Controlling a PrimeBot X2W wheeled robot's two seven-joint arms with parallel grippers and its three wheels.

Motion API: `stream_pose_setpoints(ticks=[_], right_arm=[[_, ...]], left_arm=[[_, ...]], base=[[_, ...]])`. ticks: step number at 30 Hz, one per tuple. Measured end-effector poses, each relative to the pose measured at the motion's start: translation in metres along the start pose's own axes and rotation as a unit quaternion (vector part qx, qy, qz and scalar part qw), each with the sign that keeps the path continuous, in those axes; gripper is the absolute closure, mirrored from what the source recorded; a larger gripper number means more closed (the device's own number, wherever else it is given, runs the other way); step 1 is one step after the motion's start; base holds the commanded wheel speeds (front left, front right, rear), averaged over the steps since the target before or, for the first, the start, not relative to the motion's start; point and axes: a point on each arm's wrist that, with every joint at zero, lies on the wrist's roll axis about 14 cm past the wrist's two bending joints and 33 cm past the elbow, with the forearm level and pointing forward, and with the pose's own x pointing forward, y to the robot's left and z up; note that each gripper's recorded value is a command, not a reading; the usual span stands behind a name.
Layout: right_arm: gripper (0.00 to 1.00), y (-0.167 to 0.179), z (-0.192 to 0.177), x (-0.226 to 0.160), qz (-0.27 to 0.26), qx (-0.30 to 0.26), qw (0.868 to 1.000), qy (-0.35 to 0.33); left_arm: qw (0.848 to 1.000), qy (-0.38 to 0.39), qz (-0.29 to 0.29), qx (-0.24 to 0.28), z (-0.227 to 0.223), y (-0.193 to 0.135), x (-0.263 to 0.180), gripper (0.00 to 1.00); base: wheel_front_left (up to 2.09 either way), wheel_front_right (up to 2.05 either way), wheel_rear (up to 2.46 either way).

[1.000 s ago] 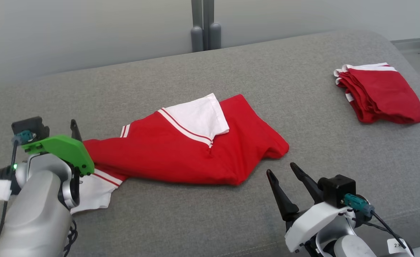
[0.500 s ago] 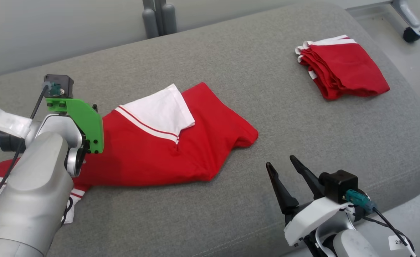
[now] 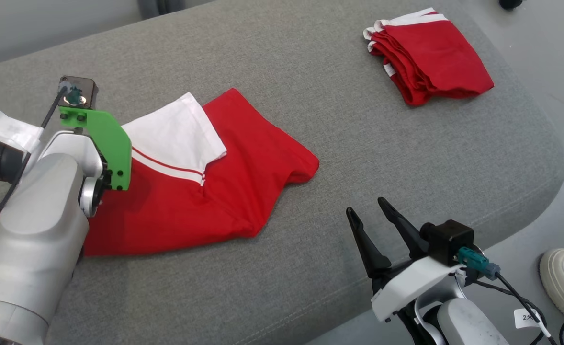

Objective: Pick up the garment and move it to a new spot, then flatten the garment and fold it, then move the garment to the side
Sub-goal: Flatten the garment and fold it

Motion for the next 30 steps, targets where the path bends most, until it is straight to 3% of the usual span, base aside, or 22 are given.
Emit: stream_pose_setpoints(ticks=[15, 16, 18, 19, 25, 30], right_arm=[[0.00, -0.022, -0.015, 0.005, -0.034, -0.003, 0.999, 0.019], [0.00, -0.021, -0.015, 0.007, -0.032, -0.003, 0.999, 0.018], [0.00, -0.019, -0.016, 0.010, -0.028, -0.003, 0.999, 0.020], [0.00, -0.018, -0.016, 0.012, -0.025, -0.003, 0.999, 0.020], [0.00, -0.008, -0.015, 0.018, -0.008, -0.002, 1.000, 0.016], [0.00, -0.004, -0.013, 0.020, -0.001, 0.000, 1.000, 0.013]], left_arm=[[0.997, 0.075, 0.001, -0.002, -0.024, 0.004, 0.035, 0.00], [0.997, 0.079, -0.002, -0.004, -0.025, 0.002, 0.035, 0.22], [0.996, 0.093, -0.008, -0.012, -0.031, 0.001, 0.034, 0.82], [0.995, 0.096, -0.008, -0.012, -0.032, 0.001, 0.033, 1.00], [0.997, 0.070, -0.006, -0.022, -0.024, 0.005, 0.027, 1.00], [0.999, -0.032, 0.009, -0.019, 0.015, 0.015, 0.021, 1.00]], base=[[0.00, 0.00, 0.00], [0.00, 0.00, 0.00], [0.00, 0.00, 0.00], [0.00, 0.00, 0.00], [0.00, 0.00, 0.00], [0.00, 0.00, 0.00]])
